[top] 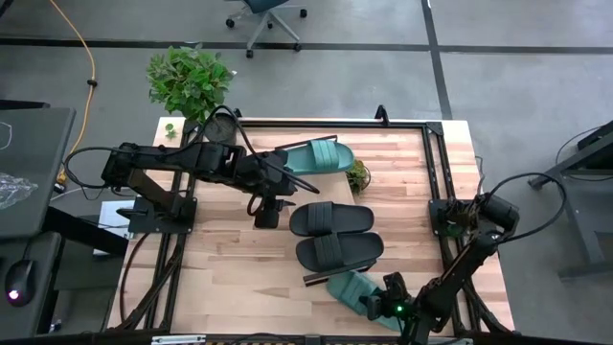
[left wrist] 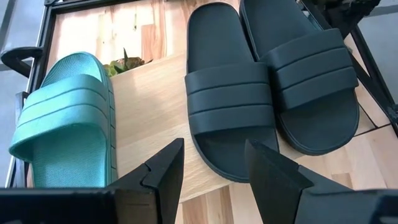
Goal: Pick and place slides into the shelf
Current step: Put the green slipper on the shelf
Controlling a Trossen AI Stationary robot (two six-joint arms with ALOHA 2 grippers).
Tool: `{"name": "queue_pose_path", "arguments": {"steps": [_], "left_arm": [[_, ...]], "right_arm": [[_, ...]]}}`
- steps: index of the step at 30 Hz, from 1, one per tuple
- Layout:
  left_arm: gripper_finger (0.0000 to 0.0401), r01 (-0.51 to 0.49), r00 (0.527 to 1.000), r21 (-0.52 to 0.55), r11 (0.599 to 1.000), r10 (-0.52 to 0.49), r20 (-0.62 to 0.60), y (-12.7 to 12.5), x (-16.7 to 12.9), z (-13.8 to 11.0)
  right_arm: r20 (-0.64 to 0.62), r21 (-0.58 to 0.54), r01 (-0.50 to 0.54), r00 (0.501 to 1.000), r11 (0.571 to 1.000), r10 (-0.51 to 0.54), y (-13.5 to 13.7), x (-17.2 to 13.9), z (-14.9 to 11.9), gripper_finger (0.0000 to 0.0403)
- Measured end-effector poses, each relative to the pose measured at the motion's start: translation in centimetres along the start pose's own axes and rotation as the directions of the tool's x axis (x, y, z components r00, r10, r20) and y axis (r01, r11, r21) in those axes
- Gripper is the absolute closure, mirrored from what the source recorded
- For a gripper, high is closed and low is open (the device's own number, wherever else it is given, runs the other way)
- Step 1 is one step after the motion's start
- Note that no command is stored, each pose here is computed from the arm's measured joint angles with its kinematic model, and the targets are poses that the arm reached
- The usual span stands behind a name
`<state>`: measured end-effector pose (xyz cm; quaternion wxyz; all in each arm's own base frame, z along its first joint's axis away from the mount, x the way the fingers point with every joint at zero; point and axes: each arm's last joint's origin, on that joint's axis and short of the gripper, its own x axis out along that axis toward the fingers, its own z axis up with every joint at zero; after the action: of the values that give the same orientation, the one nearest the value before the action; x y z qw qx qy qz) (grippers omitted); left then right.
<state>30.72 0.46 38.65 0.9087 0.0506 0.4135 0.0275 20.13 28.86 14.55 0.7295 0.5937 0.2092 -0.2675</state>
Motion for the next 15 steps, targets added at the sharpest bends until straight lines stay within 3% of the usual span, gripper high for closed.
{"name": "queue_pose_path", "arguments": {"steps": [15], "left_arm": [[0.0242, -0.027, 0.999, 0.021, 0.999, 0.026, 0.031, 0.1, 0.0, 0.3]], "right_arm": [[-0.005, -0.126, 0.108, 0.994, 0.986, -0.109, 5.0, -3.2, -0.5, 0.0402]]}}
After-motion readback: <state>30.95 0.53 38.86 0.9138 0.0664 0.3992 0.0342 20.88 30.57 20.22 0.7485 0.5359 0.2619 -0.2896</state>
